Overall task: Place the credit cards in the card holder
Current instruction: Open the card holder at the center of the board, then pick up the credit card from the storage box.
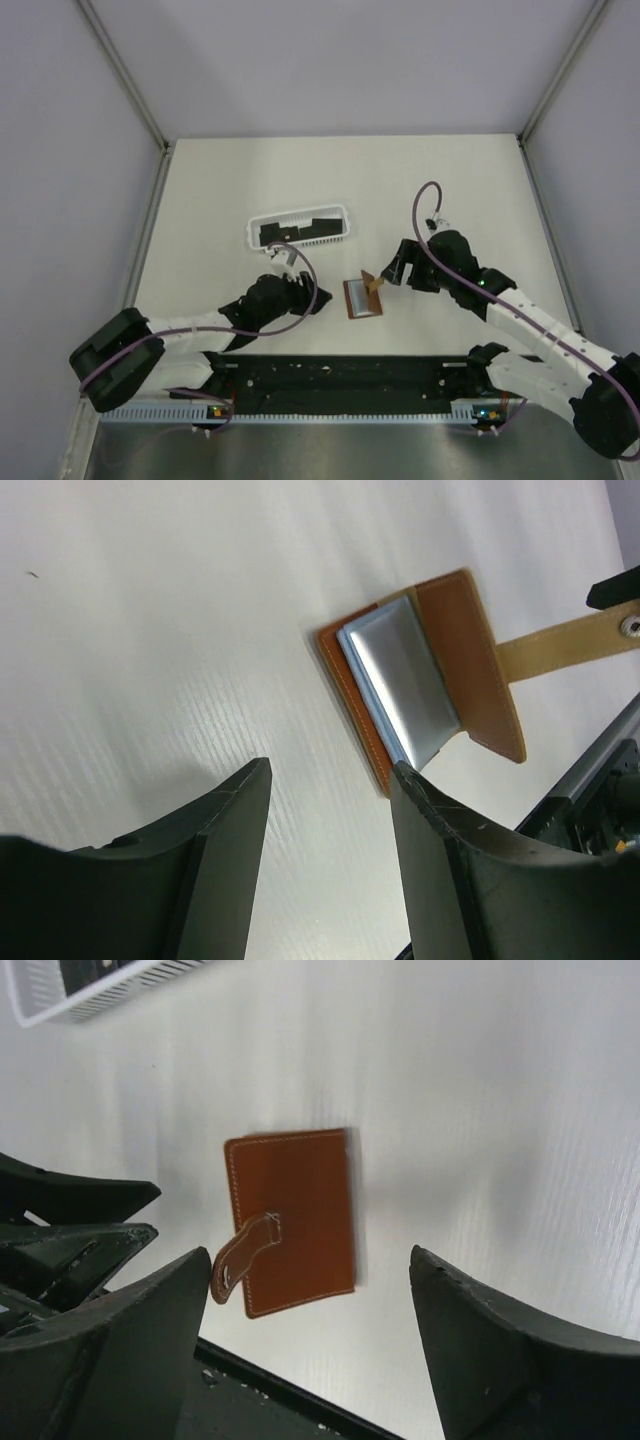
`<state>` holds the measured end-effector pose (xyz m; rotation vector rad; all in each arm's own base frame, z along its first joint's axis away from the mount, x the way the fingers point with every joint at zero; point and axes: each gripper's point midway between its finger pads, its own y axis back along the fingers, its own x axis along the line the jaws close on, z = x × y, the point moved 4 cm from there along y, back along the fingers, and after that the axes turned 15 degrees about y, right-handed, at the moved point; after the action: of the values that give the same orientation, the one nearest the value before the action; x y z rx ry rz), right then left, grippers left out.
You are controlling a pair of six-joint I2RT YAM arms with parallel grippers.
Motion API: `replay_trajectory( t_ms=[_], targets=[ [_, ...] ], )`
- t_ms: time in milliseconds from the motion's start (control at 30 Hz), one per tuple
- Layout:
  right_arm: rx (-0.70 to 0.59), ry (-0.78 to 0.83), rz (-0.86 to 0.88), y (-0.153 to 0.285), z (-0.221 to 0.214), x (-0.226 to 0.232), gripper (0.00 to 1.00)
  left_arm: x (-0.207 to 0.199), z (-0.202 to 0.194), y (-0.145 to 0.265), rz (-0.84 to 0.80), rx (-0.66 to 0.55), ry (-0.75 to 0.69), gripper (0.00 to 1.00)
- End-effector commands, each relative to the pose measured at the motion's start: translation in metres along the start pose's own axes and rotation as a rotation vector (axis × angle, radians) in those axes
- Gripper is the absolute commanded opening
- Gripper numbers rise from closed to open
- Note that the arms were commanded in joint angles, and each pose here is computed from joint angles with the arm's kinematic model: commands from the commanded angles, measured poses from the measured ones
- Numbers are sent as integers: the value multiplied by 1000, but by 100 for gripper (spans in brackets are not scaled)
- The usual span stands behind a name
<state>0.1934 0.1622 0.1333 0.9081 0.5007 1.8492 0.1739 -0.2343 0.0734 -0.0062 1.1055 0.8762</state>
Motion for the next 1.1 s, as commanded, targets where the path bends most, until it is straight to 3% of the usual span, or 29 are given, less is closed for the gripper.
replay_trajectory(
  t_ms=[0, 133, 267, 533, 1067],
  targets=[
    [-266, 119, 104, 22, 68, 29, 82, -10, 38, 9, 67, -160, -13, 57],
    [-212, 189, 60, -1, 101, 39, 80, -3, 69, 32, 202, -286, 0, 57],
    [-183, 244, 118, -34, 129, 59, 76, -3, 101, 54, 221, -388, 44, 56],
    [-116, 341, 257, -97, 170, 95, 65, 22, 135, 69, 290, -457, 123, 56],
    [5, 483, 376, -185, 161, 150, 61, 61, 181, 70, 387, -527, 159, 54]
  ],
)
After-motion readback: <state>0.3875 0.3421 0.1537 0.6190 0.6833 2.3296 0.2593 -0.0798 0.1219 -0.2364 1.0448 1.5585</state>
